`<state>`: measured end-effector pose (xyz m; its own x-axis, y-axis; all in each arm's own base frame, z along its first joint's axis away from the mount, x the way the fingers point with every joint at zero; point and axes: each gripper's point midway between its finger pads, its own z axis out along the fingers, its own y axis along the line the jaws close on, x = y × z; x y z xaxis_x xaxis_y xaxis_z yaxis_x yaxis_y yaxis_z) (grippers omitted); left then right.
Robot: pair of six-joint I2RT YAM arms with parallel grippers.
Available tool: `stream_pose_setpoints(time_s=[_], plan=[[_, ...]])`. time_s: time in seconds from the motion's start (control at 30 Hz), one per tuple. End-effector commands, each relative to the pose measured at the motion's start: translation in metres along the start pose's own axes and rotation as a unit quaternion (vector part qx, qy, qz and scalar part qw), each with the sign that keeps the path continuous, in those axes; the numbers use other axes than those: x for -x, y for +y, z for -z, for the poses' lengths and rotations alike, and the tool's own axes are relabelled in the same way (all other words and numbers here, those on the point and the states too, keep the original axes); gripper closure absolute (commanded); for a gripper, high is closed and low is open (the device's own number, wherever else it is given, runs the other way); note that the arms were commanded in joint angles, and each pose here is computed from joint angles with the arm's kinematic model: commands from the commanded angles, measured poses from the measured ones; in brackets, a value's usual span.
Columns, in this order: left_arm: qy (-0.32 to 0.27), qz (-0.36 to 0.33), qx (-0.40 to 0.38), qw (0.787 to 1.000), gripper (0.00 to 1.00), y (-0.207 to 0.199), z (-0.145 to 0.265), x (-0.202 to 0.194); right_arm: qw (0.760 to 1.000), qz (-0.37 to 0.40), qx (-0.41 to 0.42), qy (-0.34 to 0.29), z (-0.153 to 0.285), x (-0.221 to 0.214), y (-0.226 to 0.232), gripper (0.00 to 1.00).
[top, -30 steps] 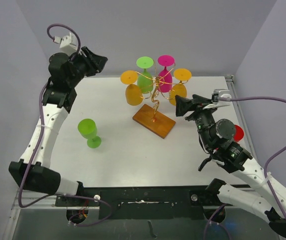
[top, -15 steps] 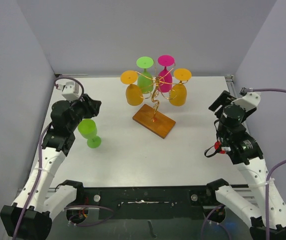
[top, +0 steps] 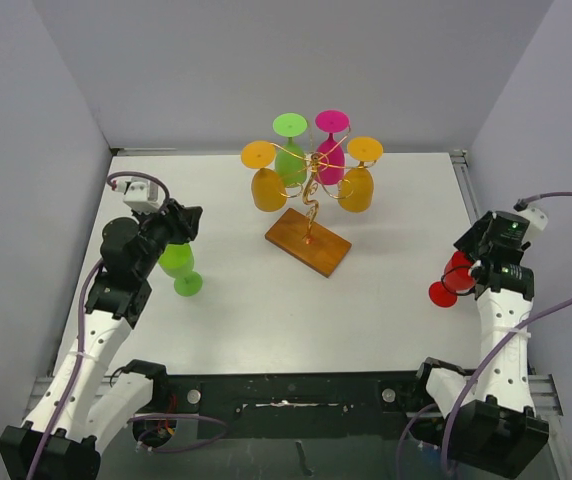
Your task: Place the wine glass upside down on the wine glass rack
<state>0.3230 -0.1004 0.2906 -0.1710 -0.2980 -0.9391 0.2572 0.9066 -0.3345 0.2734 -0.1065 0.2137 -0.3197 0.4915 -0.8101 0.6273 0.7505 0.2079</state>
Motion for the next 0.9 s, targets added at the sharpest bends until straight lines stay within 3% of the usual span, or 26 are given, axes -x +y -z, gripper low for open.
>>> stream_pose_setpoints(time_s=[0.0,0.3,0.6,0.87], plan=[[-0.044,-0.011,-0.011,0.999,0.57,-0.007,0.001,0.022,0.997,-0.006,0.051,0.060,-0.003,-0.030,0.013,0.50],[-0.047,-0.011,-0.006,0.999,0.57,-0.006,0.004,0.022,0.993,-0.001,0.062,0.103,-0.010,-0.051,0.017,0.56],[-0.048,-0.011,-0.003,0.999,0.57,-0.004,0.004,0.023,0.991,0.004,0.068,0.116,-0.015,-0.056,0.019,0.76],[-0.050,-0.010,-0.003,0.999,0.57,-0.005,0.005,0.023,0.990,0.012,0.077,0.118,-0.016,-0.055,0.022,0.99]])
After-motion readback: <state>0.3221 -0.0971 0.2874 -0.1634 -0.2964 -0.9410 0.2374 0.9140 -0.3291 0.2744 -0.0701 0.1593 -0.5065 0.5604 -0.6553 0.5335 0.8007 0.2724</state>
